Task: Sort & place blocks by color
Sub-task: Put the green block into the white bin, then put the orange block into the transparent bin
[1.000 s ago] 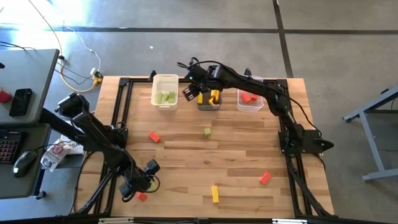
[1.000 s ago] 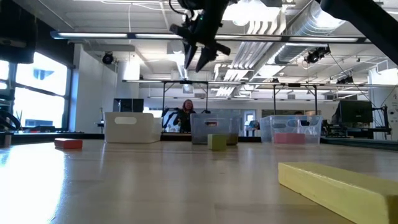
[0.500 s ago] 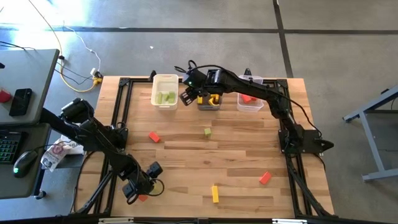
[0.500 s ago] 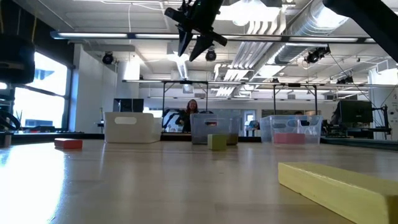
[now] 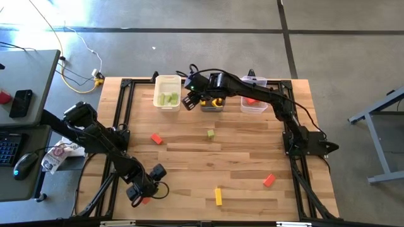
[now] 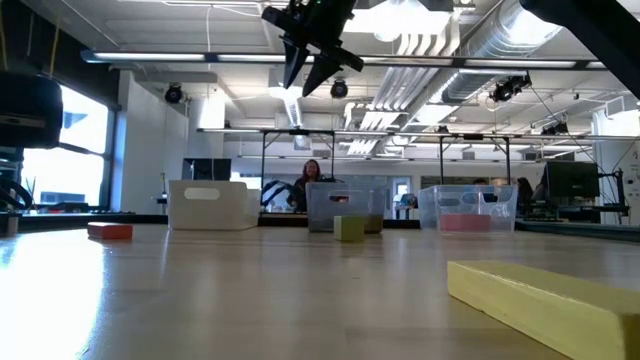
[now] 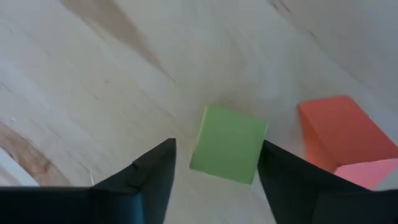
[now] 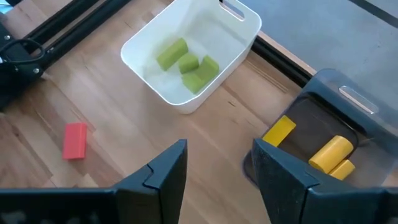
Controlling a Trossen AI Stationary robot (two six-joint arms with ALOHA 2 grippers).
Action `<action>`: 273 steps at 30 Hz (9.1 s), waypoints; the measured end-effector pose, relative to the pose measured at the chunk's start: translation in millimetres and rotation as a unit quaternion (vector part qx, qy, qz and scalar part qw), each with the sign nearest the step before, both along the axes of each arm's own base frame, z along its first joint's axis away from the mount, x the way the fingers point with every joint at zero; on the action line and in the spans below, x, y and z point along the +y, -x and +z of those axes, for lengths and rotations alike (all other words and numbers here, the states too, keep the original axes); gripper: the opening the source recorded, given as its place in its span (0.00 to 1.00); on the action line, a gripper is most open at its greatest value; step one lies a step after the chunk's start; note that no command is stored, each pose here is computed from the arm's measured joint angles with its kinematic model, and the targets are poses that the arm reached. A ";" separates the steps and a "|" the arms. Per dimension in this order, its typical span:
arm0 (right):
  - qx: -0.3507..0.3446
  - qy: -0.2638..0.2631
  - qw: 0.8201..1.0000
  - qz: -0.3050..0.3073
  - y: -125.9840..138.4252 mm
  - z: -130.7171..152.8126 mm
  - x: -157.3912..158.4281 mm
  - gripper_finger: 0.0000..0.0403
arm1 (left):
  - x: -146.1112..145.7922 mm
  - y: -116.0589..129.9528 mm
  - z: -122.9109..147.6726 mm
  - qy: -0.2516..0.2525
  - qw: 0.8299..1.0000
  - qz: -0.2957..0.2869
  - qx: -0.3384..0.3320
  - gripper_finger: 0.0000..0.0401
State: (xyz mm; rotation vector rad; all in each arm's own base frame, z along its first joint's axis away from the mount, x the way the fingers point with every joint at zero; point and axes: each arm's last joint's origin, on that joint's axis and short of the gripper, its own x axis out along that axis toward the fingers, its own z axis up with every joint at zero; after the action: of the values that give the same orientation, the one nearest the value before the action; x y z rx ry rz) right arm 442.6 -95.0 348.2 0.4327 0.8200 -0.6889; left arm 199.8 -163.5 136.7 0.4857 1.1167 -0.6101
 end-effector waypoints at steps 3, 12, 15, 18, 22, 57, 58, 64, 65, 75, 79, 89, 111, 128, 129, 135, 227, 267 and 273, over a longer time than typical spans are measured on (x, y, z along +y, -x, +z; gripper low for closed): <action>0.002 -0.003 1.000 0.005 0.2 -0.3 0.4 0.42 | 2.6 -0.8 -0.5 0.000 1.000 0.006 0.007 0.41; 0.035 0.018 0.998 0.047 1.4 -2.0 6.2 0.42 | 17.4 -11.2 0.0 0.043 0.998 0.023 0.041 0.26; 0.049 0.017 0.997 0.050 3.5 -3.3 6.5 0.42 | 23.4 -13.3 1.4 0.043 0.998 0.027 0.044 0.26; 0.064 0.014 0.997 0.050 5.9 -4.8 6.8 0.42 | 29.6 -14.7 5.0 0.044 0.997 0.038 0.043 0.28; 0.084 0.012 0.995 0.053 9.2 -6.6 7.4 0.42 | 38.9 -15.9 11.8 0.044 0.997 0.047 0.037 0.28; 0.258 0.104 0.956 0.092 28.7 -15.7 65.1 0.42 | 203.4 0.9 89.4 -0.073 0.926 0.344 -0.137 0.27; 0.258 0.105 0.956 0.095 28.6 -15.5 68.0 0.42 | 208.9 2.2 91.3 -0.073 0.919 0.361 -0.144 0.27; 0.258 0.131 0.952 0.102 27.9 -15.2 84.3 0.42 | 243.9 11.4 97.8 -0.089 0.867 0.459 -0.174 0.27; 0.262 0.137 0.950 0.103 27.9 -17.5 86.4 0.42 | 249.6 13.0 98.6 -0.090 0.858 0.474 -0.178 0.27; 0.365 0.160 0.912 0.103 32.2 -73.3 94.5 0.42 | 297.0 29.0 93.7 -0.094 0.789 0.581 -0.178 0.27; 0.404 0.153 0.896 0.105 37.6 -95.5 94.5 0.42 | 309.2 33.6 88.0 -0.084 0.777 0.601 -0.165 0.27; 0.463 0.164 0.867 0.080 61.2 -128.2 93.2 0.42 | 333.1 38.7 70.0 -0.071 0.750 0.644 -0.132 0.28; 0.415 0.104 0.904 0.017 129.4 -144.8 99.4 0.42 | 344.5 39.2 50.6 -0.062 0.737 0.667 -0.088 0.28; 0.358 0.049 0.932 -0.040 149.9 -151.6 144.5 0.42 | 344.3 39.2 50.4 -0.058 0.732 0.673 -0.088 0.28; 0.353 0.048 0.933 -0.045 150.1 -151.6 146.7 0.42 | 344.4 39.2 50.5 -0.059 0.732 0.673 -0.088 0.28; 0.336 0.039 0.939 -0.066 151.4 -151.9 154.8 0.42 | 344.5 39.2 50.6 -0.059 0.731 0.674 -0.088 0.28; 0.453 -0.030 0.735 0.504 246.0 -165.8 318.6 0.42 | 255.1 -19.6 102.4 0.060 0.835 0.535 -0.111 0.50; 0.427 -0.069 0.805 0.406 258.2 -213.9 306.2 0.22 | 255.1 -19.6 102.5 0.061 0.834 0.537 -0.111 0.50; 0.411 -0.086 0.859 0.293 254.5 -213.8 303.3 0.22 | 255.1 -19.5 102.4 0.052 0.844 0.522 -0.112 0.50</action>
State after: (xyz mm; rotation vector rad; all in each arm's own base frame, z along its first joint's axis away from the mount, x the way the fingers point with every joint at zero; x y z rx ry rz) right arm 188.0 208.2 134.5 0.0014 1.7469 -0.1935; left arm 219.3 91.6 239.1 -0.1856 0.9423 0.3477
